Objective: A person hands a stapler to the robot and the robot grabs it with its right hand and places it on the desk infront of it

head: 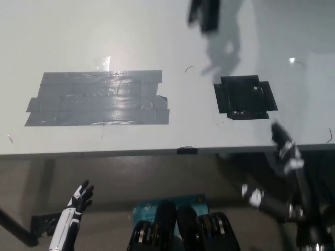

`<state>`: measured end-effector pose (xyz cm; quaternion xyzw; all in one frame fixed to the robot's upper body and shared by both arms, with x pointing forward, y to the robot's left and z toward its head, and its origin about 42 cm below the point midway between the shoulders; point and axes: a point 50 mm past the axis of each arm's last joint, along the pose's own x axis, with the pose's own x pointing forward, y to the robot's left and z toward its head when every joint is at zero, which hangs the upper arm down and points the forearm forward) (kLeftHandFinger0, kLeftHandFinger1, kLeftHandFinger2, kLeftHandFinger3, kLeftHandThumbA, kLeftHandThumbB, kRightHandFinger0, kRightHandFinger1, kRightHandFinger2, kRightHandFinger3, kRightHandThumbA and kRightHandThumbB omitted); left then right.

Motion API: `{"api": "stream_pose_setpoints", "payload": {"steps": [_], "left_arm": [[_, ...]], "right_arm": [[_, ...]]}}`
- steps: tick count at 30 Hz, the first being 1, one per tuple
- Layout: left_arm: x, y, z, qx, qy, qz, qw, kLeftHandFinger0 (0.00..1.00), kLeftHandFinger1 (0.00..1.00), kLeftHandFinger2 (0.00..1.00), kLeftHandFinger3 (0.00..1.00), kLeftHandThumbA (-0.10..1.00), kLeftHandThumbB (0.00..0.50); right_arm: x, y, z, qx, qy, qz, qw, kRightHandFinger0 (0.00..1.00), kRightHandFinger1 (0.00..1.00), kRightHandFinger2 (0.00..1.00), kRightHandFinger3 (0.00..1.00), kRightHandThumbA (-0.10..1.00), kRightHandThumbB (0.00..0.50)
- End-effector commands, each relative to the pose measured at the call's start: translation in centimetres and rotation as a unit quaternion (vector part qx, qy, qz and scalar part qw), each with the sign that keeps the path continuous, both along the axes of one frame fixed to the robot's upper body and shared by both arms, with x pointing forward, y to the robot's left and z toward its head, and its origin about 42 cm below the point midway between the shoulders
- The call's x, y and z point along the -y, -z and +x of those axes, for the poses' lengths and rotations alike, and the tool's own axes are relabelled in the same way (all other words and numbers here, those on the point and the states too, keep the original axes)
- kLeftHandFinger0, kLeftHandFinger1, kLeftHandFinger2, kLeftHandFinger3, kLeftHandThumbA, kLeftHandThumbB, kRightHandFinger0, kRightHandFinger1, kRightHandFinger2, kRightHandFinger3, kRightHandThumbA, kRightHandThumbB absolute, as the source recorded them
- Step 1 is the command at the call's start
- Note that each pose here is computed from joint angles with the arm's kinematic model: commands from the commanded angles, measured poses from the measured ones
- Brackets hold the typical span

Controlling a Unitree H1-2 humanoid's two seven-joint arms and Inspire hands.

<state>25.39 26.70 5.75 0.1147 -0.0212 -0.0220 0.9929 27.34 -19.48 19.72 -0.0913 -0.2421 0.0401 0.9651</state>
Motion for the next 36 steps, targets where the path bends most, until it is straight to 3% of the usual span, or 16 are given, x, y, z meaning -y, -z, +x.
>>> {"api": "stream_pose_setpoints", "payload": {"steps": [1, 3, 15, 27, 36], "left_arm": [[0.0, -0.3, -0.1, 0.019, 0.013, 0.009, 1.0, 1.0, 1.0, 1.0, 1.0, 1.0, 0.5], [0.0, -0.3, -0.1, 0.019, 0.015, 0.012, 1.0, 1.0, 1.0, 1.0, 1.0, 1.0, 0.5], [0.1, -0.3, 0.5, 0.018, 0.017, 0.02, 0.999, 1.0, 1.0, 1.0, 1.0, 1.0, 0.5], [0.2, -0.6, 0.8, 0.02, 0.02, 0.02, 0.999, 1.0, 1.0, 1.0, 1.0, 1.0, 0.5], [0.2, -0.9, 1.0, 0.022, 0.023, 0.021, 0.999, 1.0, 1.0, 1.0, 1.0, 1.0, 0.5]], "right_arm": [[-0.1, -2.9, 1.8, 0.022, 0.02, 0.004, 1.0, 1.0, 1.0, 1.0, 1.0, 1.0, 0.297], [-0.1, -3.7, 3.2, 0.02, 0.02, 0.001, 1.0, 1.0, 1.0, 1.0, 1.0, 1.0, 0.316], [-0.9, -6.5, 9.4, 0.02, 0.032, -0.027, 0.999, 1.0, 1.0, 1.0, 1.0, 1.0, 0.306], [-0.1, -6.6, 14.2, 0.006, 0.071, -0.043, 0.997, 1.0, 1.0, 1.0, 1.0, 1.0, 0.243], [0.0, -6.3, 15.9, -0.007, 0.078, -0.035, 0.996, 1.0, 1.0, 1.0, 1.0, 1.0, 0.265]]}}
